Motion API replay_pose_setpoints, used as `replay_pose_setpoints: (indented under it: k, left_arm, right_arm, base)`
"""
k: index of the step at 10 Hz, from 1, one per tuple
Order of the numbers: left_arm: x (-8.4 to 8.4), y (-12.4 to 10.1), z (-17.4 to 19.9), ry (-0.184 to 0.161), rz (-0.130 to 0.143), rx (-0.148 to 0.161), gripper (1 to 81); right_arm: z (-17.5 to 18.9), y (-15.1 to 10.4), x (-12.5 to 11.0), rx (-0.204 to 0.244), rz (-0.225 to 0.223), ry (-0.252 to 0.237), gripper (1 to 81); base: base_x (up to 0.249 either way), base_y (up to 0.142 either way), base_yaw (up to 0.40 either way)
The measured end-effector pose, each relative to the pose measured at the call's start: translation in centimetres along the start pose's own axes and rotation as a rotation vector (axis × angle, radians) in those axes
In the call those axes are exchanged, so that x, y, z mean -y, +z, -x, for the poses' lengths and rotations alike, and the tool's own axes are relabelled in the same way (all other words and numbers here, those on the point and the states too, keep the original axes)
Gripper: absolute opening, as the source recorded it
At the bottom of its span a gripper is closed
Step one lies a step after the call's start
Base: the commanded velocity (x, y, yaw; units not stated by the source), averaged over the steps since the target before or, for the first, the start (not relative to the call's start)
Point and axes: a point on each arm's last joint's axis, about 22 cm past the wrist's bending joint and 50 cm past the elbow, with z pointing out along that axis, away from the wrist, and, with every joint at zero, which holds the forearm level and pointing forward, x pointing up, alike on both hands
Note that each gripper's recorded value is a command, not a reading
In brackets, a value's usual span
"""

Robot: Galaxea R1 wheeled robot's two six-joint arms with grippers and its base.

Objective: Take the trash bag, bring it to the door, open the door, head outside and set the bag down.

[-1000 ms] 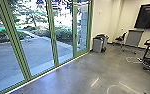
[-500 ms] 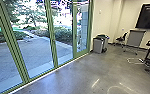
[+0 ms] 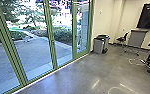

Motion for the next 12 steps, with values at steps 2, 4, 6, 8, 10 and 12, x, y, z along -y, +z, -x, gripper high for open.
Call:
replay_pose_setpoints:
  k: [2,4,6,8,10,12]
  left_arm:
    - [-0.1,0.0,0.0,0.005,0.001,0.001,1.0]
    - [-1.2,0.5,0.2,0.038,0.006,-0.022,1.0]
    - [-1.7,0.8,0.9,0.06,0.006,-0.034,1.0]
    - [-1.4,0.7,0.9,0.062,0.002,-0.038,1.0]
    - [-1.4,0.8,0.8,0.063,0.002,-0.039,1.0]
    - [-1.4,0.7,0.9,0.062,0.001,-0.039,1.0]
  right_arm:
    - [0.4,0.1,0.1,0.004,-0.002,-0.004,81.1]
    - [0.4,0.2,0.5,0.005,-0.004,-0.013,81.1]
    - [0.4,0.2,0.7,0.005,-0.007,-0.013,81.1]
    - [0.4,0.2,0.5,0.004,-0.003,-0.013,81.1]
    - [0.4,0.2,0.5,0.003,-0.003,-0.013,81.1]
    - [0.3,0.2,0.5,-0.002,-0.003,-0.013,81.1]
  base:
    - [0.164,0.0,0.0]
    - [0.163,0.0,0.0]
    - [0.162,0.0,0.0]
    - [0.162,0.0,0.0]
    - [0.163,0.0,0.0]
    - [0.163,-0.062,0.0]
